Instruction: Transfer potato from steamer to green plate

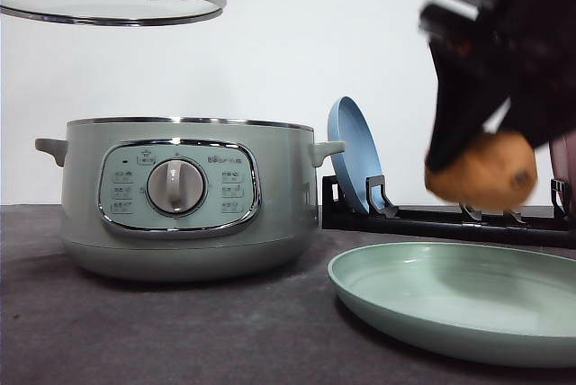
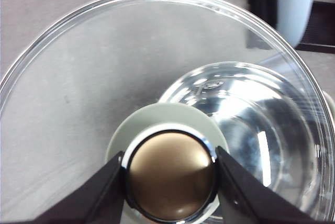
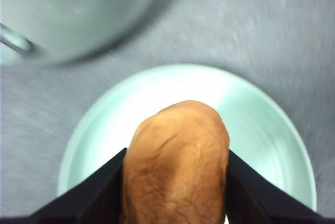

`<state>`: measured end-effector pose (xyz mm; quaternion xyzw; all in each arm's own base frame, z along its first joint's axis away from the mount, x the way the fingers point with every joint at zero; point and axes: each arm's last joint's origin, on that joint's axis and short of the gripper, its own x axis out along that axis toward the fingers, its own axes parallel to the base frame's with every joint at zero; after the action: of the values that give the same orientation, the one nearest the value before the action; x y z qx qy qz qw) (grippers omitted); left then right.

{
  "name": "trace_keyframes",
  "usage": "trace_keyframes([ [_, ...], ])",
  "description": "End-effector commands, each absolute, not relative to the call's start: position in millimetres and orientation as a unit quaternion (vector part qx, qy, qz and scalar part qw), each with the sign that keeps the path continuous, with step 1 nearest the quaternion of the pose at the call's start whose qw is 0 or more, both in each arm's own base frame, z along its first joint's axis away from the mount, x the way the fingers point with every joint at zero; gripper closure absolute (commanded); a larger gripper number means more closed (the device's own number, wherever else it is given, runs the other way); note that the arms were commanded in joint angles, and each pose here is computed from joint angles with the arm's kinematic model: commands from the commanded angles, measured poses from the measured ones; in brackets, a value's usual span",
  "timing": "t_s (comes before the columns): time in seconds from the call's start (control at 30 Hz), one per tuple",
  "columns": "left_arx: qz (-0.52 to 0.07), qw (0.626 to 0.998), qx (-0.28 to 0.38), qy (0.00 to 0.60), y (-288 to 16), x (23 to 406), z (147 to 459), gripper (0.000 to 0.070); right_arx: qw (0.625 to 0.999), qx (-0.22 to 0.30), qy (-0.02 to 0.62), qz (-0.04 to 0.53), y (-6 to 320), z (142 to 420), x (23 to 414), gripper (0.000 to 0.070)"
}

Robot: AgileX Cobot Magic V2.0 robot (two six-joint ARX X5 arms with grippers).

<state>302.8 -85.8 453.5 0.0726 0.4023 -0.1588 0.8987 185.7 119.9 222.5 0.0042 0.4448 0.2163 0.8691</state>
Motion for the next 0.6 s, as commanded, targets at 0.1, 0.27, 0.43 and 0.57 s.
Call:
trace_keyframes([
  [0.1, -0.171, 0.912, 0.073, 0.366, -91.5, 298.1, 467.8, 0.0691, 0.873, 0.026, 0.446, 0.193, 118.8, 201.8, 182.8, 0.0588],
  [0.27, -0.18, 0.91, 0.077, 0.366, -97.6, 296.1, 467.7, 0.0691, 0.873, 0.034, 0.453, 0.176, 114.5, 182.3, 177.1, 0.0587],
  [0.43, -0.193, 0.907, 0.081, 0.365, -106.5, 292.9, 467.6, 0.0691, 0.871, 0.035, 0.459, 0.173, 112.6, 175.1, 174.3, 0.0558],
  [0.57, -0.207, 0.901, 0.088, 0.371, -114.8, 288.7, 466.6, 0.0691, 0.872, 0.036, 0.456, 0.174, 112.8, 175.4, 174.6, 0.0429],
])
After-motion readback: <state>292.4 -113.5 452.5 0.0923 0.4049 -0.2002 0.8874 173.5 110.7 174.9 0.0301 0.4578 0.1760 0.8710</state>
